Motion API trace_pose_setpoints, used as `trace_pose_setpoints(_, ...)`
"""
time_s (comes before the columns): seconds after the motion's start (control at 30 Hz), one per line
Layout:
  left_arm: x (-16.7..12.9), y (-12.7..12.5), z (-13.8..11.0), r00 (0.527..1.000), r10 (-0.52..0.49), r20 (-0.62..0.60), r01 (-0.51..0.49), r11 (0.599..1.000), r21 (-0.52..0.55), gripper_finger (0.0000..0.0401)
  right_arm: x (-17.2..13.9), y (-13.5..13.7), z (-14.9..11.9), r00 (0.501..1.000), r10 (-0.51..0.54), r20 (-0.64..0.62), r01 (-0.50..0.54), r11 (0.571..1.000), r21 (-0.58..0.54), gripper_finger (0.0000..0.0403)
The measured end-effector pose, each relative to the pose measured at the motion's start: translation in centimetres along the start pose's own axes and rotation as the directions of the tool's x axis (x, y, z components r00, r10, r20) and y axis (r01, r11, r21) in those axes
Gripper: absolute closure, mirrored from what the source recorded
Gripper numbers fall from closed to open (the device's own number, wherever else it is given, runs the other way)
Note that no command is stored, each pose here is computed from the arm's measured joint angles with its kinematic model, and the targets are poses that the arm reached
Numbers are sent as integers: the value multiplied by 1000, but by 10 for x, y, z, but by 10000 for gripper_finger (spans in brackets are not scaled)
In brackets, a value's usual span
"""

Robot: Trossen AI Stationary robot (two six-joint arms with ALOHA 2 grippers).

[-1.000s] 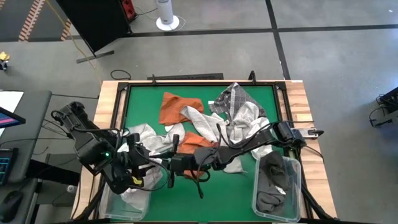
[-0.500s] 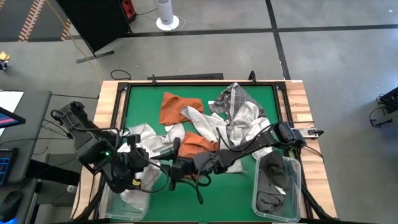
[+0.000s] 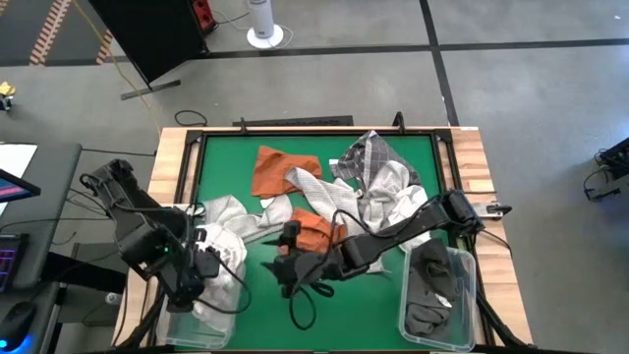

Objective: Sort towels by color in basket
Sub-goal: Put the white squared towel into the left transparent bin

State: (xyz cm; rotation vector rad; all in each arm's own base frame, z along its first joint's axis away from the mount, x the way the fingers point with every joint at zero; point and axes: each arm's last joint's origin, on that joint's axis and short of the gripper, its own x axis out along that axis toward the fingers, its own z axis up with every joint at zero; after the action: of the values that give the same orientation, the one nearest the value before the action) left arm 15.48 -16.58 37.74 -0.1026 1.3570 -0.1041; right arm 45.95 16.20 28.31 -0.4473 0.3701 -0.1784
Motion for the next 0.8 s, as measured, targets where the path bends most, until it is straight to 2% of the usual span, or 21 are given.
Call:
trace_pose_setpoints(0.3,47,-2,-7,992,6,-124,-16,997,-74,395,-12,-28,-7,987,2,-161,11,997,78,122)
trace_pose_setpoints(0.47,68,-3,-8,994,-3,-110,-9,995,-104,394,-30,-41,-15,963,7,-268,13,997,75,122)
trace_pose_setpoints(0.6,76,-8,-9,999,3,-54,-9,993,-121,394,-45,-53,-33,940,-20,-340,52,995,86,122)
trace_pose_setpoints(0.8,102,-13,-12,995,41,-89,-54,989,-141,393,-60,-77,-55,953,-65,-297,123,976,182,122)
